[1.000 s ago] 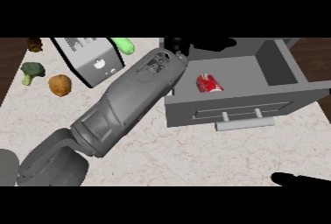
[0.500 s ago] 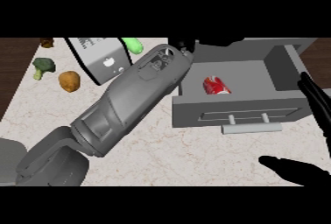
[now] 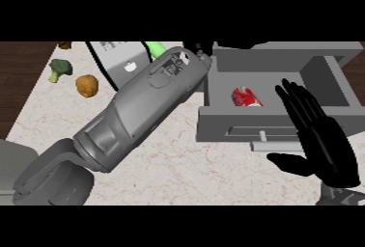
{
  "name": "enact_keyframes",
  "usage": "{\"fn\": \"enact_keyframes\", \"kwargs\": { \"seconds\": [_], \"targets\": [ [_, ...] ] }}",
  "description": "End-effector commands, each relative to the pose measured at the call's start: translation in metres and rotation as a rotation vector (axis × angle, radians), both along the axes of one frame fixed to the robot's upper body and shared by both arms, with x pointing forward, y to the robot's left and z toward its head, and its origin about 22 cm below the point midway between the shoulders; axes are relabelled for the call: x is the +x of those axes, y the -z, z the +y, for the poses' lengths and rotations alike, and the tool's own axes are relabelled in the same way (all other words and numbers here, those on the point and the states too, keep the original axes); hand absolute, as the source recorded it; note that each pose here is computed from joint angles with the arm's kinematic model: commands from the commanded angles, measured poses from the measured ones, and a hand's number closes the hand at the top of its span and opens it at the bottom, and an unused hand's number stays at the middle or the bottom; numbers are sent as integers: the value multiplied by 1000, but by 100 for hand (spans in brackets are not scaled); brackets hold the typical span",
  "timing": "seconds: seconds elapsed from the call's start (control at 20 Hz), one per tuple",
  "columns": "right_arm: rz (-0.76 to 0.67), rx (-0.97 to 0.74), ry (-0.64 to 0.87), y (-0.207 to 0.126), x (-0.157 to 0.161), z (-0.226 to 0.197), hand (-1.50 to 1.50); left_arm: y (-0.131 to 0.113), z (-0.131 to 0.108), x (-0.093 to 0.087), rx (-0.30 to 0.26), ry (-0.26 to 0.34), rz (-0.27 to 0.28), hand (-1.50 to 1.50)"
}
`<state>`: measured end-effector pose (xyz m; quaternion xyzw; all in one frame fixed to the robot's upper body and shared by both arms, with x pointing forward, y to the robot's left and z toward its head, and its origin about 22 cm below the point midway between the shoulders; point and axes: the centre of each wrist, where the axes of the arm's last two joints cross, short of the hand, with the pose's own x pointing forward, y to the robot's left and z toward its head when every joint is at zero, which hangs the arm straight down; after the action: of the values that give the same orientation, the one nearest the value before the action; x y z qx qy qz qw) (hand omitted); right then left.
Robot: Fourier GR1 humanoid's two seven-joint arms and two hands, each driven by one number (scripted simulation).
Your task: Pick up the can, place it into the drawer and close the drawer
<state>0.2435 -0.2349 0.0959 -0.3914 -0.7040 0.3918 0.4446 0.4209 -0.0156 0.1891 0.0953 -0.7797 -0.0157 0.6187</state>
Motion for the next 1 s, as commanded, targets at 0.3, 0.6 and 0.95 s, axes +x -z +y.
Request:
{"fn": "enact_keyframes", "kwargs": {
  "seconds": [0.3,0.6,0.95],
  "targets": [
    [2,-16,101,72,45,-3,-150,-16,49,5,13,-20,36,-150],
    [-6,-58,142,92,79,6,-150,-32,70,-4,17,-14,9,-150],
    [-31,-143,167,96,113,9,-150,-18,96,-10,14,-13,27,-150]
  ]
}}
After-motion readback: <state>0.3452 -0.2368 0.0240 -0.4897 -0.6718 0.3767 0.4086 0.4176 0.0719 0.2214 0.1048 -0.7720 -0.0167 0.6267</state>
